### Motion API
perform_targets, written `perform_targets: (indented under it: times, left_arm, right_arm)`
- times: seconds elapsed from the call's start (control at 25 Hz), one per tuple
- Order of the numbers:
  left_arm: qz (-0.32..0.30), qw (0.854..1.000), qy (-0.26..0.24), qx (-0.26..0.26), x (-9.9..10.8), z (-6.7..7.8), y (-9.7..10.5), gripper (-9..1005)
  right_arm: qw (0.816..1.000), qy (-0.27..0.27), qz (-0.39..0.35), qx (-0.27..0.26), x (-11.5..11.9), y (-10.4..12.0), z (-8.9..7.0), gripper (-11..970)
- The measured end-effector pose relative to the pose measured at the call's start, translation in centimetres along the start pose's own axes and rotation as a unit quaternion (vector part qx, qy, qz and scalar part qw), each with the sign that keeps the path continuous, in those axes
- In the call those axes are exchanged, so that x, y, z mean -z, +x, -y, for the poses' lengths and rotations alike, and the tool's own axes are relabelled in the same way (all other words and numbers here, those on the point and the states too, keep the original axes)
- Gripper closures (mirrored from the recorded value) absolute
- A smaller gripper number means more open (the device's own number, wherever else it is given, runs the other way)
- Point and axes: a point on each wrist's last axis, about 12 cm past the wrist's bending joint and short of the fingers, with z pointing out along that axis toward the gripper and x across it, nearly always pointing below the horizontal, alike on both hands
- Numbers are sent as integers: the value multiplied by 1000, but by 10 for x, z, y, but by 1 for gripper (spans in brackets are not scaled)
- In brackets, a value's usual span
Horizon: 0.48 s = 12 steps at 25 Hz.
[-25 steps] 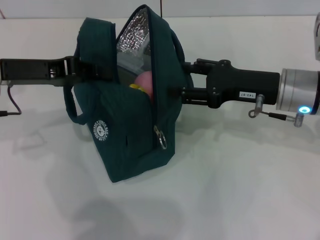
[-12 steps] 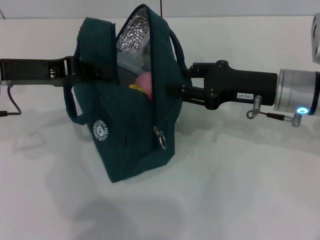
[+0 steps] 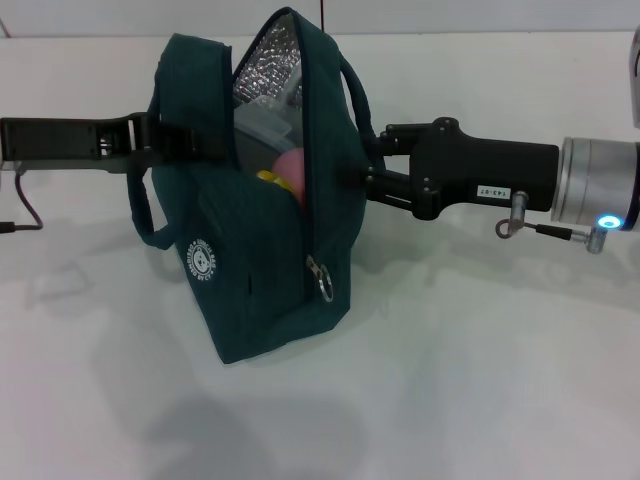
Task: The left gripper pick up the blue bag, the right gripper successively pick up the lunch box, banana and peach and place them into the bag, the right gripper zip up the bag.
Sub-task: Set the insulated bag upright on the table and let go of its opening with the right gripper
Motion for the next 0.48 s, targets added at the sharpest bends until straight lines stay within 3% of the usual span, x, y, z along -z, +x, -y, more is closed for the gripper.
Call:
perform_targets:
  times: [0.48]
  left_arm:
    - [0, 1000, 2, 0, 0, 0, 0, 961]
  right_arm:
    - [1000, -26, 2, 5, -2, -2, -7, 672]
